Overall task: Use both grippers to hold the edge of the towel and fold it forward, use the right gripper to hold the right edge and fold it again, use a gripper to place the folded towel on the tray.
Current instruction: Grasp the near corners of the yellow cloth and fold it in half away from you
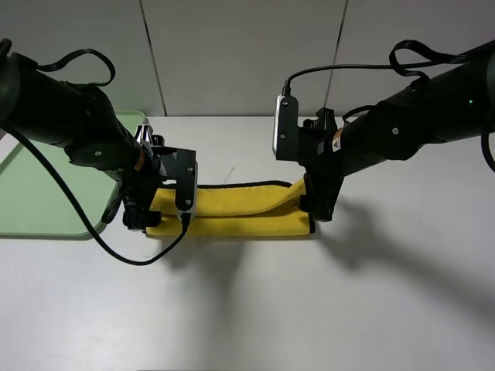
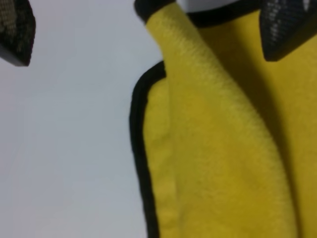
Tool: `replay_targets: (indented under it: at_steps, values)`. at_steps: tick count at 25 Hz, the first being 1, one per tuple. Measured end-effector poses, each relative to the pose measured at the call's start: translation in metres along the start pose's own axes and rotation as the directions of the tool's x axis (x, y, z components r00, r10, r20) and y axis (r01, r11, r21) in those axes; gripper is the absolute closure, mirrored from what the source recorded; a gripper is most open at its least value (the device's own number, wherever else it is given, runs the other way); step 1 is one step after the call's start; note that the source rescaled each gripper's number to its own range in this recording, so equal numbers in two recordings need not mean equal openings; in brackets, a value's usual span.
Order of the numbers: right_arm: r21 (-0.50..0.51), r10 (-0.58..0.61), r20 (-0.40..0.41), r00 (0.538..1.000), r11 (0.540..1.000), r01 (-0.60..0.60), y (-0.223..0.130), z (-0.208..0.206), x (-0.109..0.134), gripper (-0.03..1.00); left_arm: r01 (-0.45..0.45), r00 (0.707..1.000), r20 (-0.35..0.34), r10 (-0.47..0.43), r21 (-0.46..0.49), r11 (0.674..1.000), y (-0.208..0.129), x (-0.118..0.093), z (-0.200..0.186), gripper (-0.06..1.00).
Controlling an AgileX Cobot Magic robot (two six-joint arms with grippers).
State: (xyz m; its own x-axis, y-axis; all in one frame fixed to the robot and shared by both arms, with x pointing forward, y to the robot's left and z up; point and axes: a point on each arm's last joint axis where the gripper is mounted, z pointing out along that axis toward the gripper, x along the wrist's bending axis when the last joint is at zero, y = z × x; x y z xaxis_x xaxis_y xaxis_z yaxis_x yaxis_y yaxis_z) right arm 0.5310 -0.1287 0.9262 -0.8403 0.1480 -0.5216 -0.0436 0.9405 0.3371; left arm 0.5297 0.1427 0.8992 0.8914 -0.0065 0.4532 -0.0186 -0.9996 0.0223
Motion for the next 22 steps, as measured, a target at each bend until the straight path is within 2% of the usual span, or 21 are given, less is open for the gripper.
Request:
replay_targets:
  at_steps: [10,18,22]
  values:
    - [-0.006,0.003,0.007,1.0,1.0,-0.003,0.0005,0.0,-0.0007,-0.03,0.008,1.0,-0.008,-0.008,-0.019,1.0,0.0018,0.0007,0.0,-0.05]
    - [0.007,0.187,-0.008,0.982,0.982,-0.186,-0.0004,-0.0003,0.0007,-0.03,0.008,1.0,-0.013,-0.009,-0.032,0.999,0.0029,0.0012,-0.0001,-0.06]
    - [-0.001,0.218,0.002,0.976,0.976,-0.218,0.0015,-0.0084,-0.0025,-0.03,0.008,1.0,-0.014,-0.009,-0.034,0.999,0.0031,0.0013,-0.0001,-0.06]
